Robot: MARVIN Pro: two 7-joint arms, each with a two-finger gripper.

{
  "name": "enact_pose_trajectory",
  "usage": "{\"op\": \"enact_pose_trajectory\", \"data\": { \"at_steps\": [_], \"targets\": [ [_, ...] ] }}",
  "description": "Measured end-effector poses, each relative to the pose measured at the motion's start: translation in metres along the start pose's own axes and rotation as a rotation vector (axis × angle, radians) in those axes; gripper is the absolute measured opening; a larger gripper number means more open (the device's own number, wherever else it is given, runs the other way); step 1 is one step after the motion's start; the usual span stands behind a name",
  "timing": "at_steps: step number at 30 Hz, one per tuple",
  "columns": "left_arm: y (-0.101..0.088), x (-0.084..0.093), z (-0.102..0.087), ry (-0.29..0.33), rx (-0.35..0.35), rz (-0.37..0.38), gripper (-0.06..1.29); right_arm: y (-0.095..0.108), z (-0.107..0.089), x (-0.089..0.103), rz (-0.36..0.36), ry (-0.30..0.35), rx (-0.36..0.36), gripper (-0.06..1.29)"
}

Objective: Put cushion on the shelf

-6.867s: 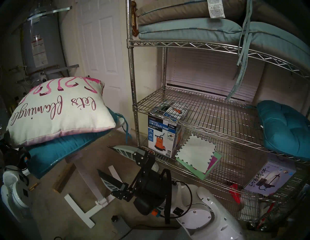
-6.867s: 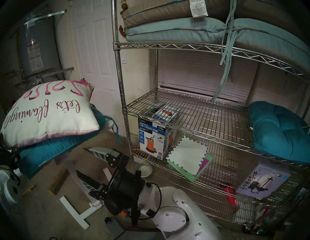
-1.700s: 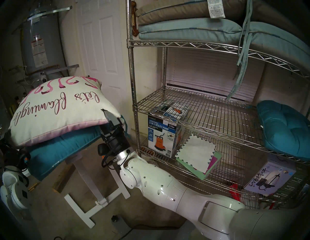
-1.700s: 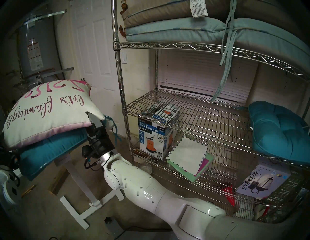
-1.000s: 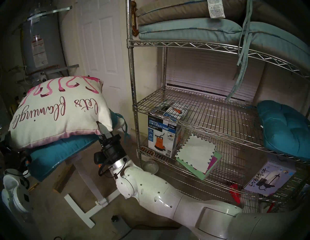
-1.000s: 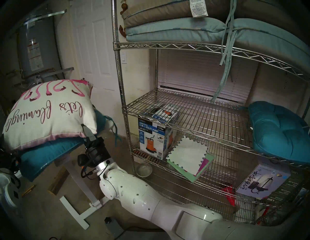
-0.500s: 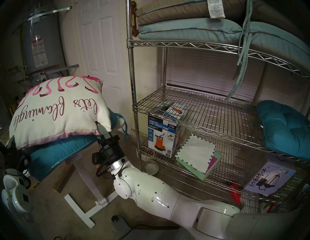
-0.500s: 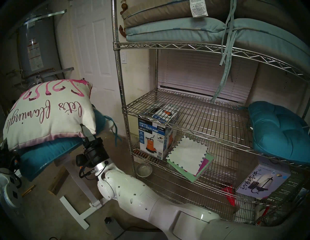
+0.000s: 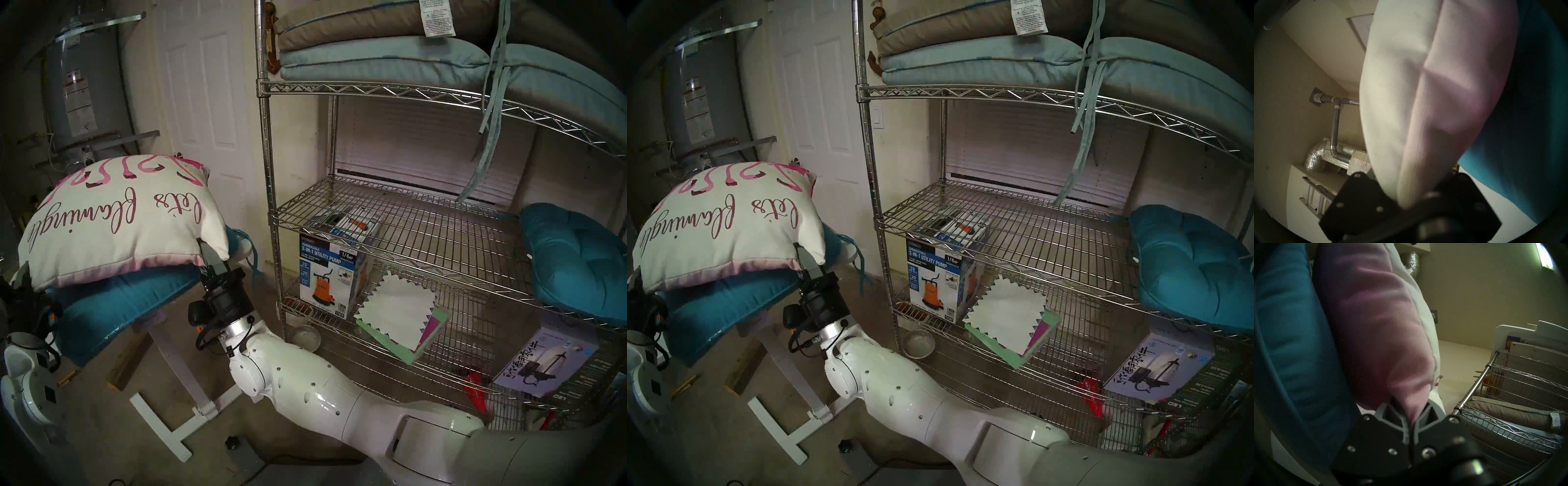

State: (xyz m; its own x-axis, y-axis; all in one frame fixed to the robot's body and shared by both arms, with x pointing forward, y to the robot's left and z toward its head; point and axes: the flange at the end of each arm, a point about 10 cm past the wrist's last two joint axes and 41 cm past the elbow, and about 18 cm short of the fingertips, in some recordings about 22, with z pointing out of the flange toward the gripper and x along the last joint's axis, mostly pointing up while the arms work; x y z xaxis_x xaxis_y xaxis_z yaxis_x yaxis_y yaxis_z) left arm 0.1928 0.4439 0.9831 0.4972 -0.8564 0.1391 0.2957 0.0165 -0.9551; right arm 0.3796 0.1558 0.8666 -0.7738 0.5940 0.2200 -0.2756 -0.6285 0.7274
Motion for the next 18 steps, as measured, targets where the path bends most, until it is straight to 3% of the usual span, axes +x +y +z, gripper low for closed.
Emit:
{"op": "enact_pose_trajectory", "data": {
  "at_steps": [10, 18],
  "targets": [
    [-0.003, 0.016, 0.012, 0.041, 0.03, 0.009, 0.16, 0.008, 0.005, -0.011, -0.032, -0.037, -0.044, 0.01],
    [-0.006, 0.034, 0.022, 0.079, 0.02, -0.025, 0.16, 0.017, 0.007, -0.021, -0.039, -0.089, -0.097, 0.01]
  ]
}}
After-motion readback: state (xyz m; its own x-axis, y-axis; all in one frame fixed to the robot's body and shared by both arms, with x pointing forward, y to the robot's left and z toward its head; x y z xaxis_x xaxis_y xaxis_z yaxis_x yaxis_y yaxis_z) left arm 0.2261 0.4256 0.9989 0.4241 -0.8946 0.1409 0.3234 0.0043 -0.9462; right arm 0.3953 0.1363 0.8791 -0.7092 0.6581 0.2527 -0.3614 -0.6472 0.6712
